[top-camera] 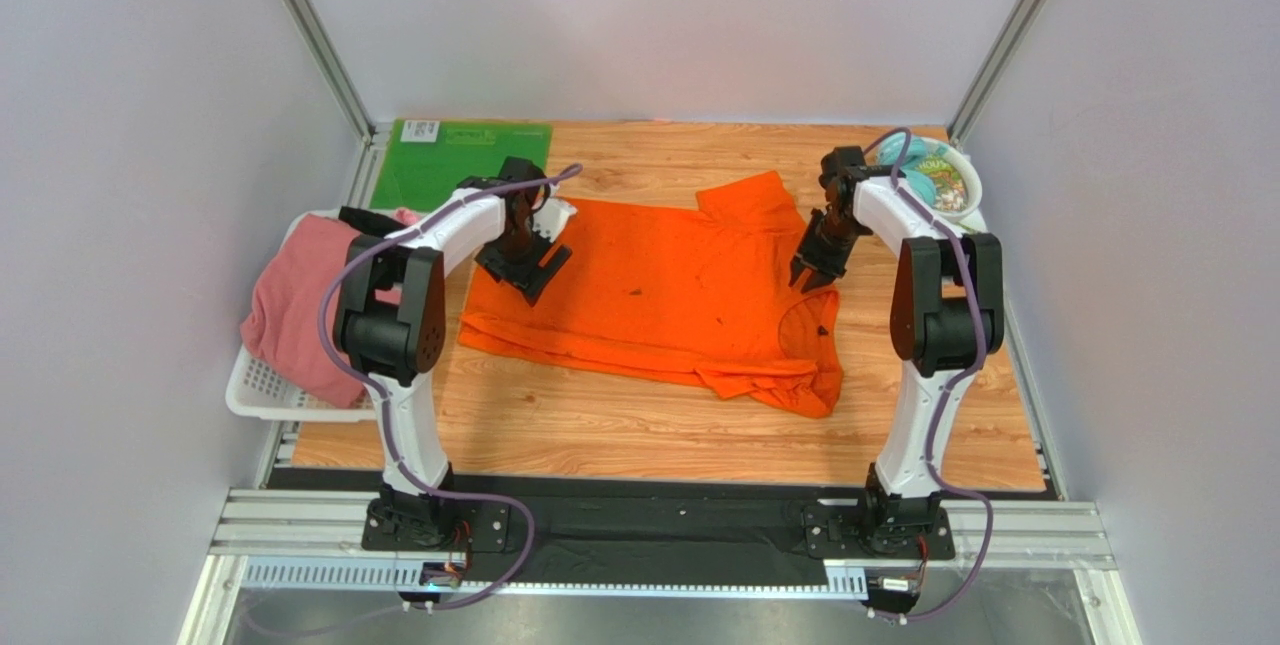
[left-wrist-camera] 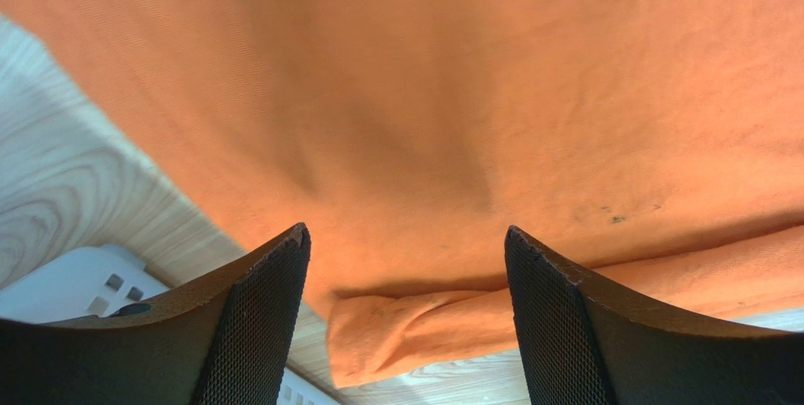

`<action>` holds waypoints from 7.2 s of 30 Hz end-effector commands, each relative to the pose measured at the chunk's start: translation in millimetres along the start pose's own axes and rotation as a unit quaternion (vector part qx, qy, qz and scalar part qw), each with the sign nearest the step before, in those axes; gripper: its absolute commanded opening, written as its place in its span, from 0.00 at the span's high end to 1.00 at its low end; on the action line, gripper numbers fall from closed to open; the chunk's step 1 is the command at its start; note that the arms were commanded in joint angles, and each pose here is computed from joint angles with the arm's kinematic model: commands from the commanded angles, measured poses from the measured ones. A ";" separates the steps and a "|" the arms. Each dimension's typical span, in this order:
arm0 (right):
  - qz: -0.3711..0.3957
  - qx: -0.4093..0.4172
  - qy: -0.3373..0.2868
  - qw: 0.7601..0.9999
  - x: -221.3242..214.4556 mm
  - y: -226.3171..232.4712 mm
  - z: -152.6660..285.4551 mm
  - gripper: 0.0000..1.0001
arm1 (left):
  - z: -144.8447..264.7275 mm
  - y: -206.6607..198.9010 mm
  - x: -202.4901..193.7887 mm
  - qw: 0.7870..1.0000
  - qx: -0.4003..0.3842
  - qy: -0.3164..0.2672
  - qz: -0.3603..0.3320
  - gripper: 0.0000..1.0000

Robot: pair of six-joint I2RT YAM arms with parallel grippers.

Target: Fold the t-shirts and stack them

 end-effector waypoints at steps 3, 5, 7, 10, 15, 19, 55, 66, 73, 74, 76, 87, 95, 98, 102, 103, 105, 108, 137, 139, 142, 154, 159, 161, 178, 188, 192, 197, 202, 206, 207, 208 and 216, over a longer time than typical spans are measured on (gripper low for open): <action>0.000 -0.023 -0.016 1.000 16.9 0.1 -7.4 0.71 | -2.6 -12.7 -9.2 0.999 0.014 0.009 -0.036 0.19; -0.003 -0.027 -0.013 1.000 20.3 -1.7 -8.3 0.71 | -6.4 -18.0 -15.2 0.999 0.011 0.020 -0.044 0.19; -0.006 -0.029 -0.006 1.000 24.2 -5.1 -14.4 0.71 | -9.1 -22.8 -22.3 0.998 0.008 0.030 -0.050 0.19; -0.010 -0.034 0.002 0.999 33.9 -9.6 -22.3 0.71 | -10.6 -31.2 -26.0 0.998 0.000 0.033 -0.055 0.19; -0.017 -0.029 0.004 0.999 54.5 -12.4 -26.6 0.73 | -13.5 -42.5 -26.1 0.997 -0.009 0.037 -0.063 0.19; -0.015 -0.024 -0.006 1.000 69.8 -10.4 -24.5 0.73 | -13.7 -47.4 -24.9 0.997 -0.012 0.036 -0.064 0.19; 0.037 -0.002 -0.098 0.994 -134.4 -29.9 79.7 0.55 | 38.2 -11.9 -102.5 1.000 0.024 -0.006 -0.012 0.16; 0.039 -0.019 -0.095 0.994 -136.5 -34.0 76.9 0.58 | 30.9 -4.4 -91.4 1.000 0.011 -0.008 0.017 0.17; 0.038 -0.020 -0.090 0.995 -138.3 -35.5 70.5 0.63 | 25.5 -0.4 -94.2 1.000 0.016 -0.006 0.022 0.19; 0.037 -0.021 -0.090 0.995 -138.6 -35.7 70.1 0.64 | 24.8 0.8 -94.6 1.000 0.016 -0.006 0.025 0.21; 0.038 -0.025 -0.091 0.995 -138.9 -36.8 68.9 0.72 | 25.2 1.6 -94.6 0.999 0.017 -0.008 0.027 0.26; 0.030 -0.061 -0.085 0.994 -140.8 -44.1 61.8 0.69 | 28.3 2.3 -92.1 0.999 0.015 -0.016 0.028 0.60; 0.025 -0.050 -0.083 0.995 -133.4 -39.9 54.9 0.62 | 29.1 1.9 -93.7 0.999 0.015 -0.016 0.027 0.67; 0.027 -0.043 -0.081 0.995 -130.2 -37.6 50.1 0.64 | 29.8 1.8 -94.7 0.999 0.015 -0.016 0.027 0.70; 0.028 -0.038 -0.092 0.995 -123.3 -35.3 48.0 0.68 | 29.6 1.9 -94.1 0.999 0.015 -0.017 0.027 0.71; 0.028 -0.037 -0.093 0.995 -121.7 -34.6 47.9 0.69 | 29.6 1.9 -94.1 0.999 0.015 -0.017 0.027 0.71; 0.031 -0.035 -0.098 0.994 -119.1 -33.2 48.8 0.71 | 30.4 1.9 -94.0 0.999 0.015 -0.017 0.027 0.72; 0.036 -0.033 -0.106 0.993 -114.4 -31.3 51.8 0.74 | 30.3 1.9 -93.9 0.999 0.015 -0.016 0.027 0.72; 0.027 -0.068 -0.114 0.991 -108.5 -41.1 46.5 0.70 | 35.8 -1.2 -93.2 1.000 -0.004 -0.015 0.026 0.79; 0.027 -0.065 -0.113 0.991 -109.7 -41.4 46.6 0.69 | 34.8 -1.6 -94.0 1.000 -0.005 -0.012 0.027 0.79; 0.025 -0.057 -0.111 0.992 -109.5 -39.8 45.9 0.69 | 35.1 -1.7 -93.6 1.000 -0.006 -0.013 0.027 0.80; 0.013 0.015 -0.094 0.995 -113.1 -27.0 43.8 1.00 | 36.8 -1.5 -92.7 0.999 -0.005 -0.015 0.028 1.00; 0.008 0.029 -0.116 0.993 -112.7 -24.1 60.9 1.00 | 40.2 -0.1 -93.4 0.999 0.003 -0.018 0.026 1.00; 0.009 0.027 -0.139 0.990 -109.3 -22.8 74.7 1.00 | 44.8 0.6 -93.1 0.999 0.009 -0.025 0.024 1.00; 0.008 0.037 -0.224 0.974 -110.2 -18.2 146.0 1.00 | 82.9 5.0 -101.7 0.997 0.052 -0.060 0.021 1.00; 0.006 0.031 -0.241 0.970 -107.0 -19.1 160.5 1.00 | 86.4 7.2 -107.3 0.995 0.069 -0.066 0.020 1.00; 0.006 0.031 -0.244 0.969 -105.6 -18.7 164.4 1.00 | 90.4 9.4 -105.3 0.994 0.079 -0.071 0.016 1.00; 0.007 0.032 -0.245 0.969 -103.8 -17.7 165.6 1.00 | 94.6 11.5 -99.8 0.993 0.087 -0.080 0.015 1.00; 0.008 0.029 -0.243 0.970 -98.2 -16.1 165.3 1.00 | 91.4 14.4 -91.0 0.993 0.092 -0.078 0.017 1.00; 0.007 0.026 -0.239 0.971 -91.9 -14.9 162.2 1.00 | 93.0 18.9 -77.4 0.991 0.102 -0.085 0.013 1.00; 0.008 0.026 -0.238 0.971 -91.2 -14.7 161.5 1.00 | 90.8 19.5 -75.2 0.991 0.102 -0.080 0.013 1.00; 0.007 0.026 -0.240 0.970 -89.6 -14.5 161.8 1.00 | 92.4 20.4 -71.6 0.991 0.105 -0.084 0.013 1.00; 0.006 0.019 -0.233 0.972 -72.9 -11.8 152.4 1.00 | 82.0 24.4 -59.1 0.991 0.111 -0.072 0.011 1.00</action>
Point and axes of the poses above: each gripper's point midway between its finger pads, its own z axis back along the fingers, its own y axis along the line the jaws close on, x = y × z, the point moved 9 cm from there along z, back along the fingers, and after that the axes turned 13 degrees about z, right-handed, at the moved point
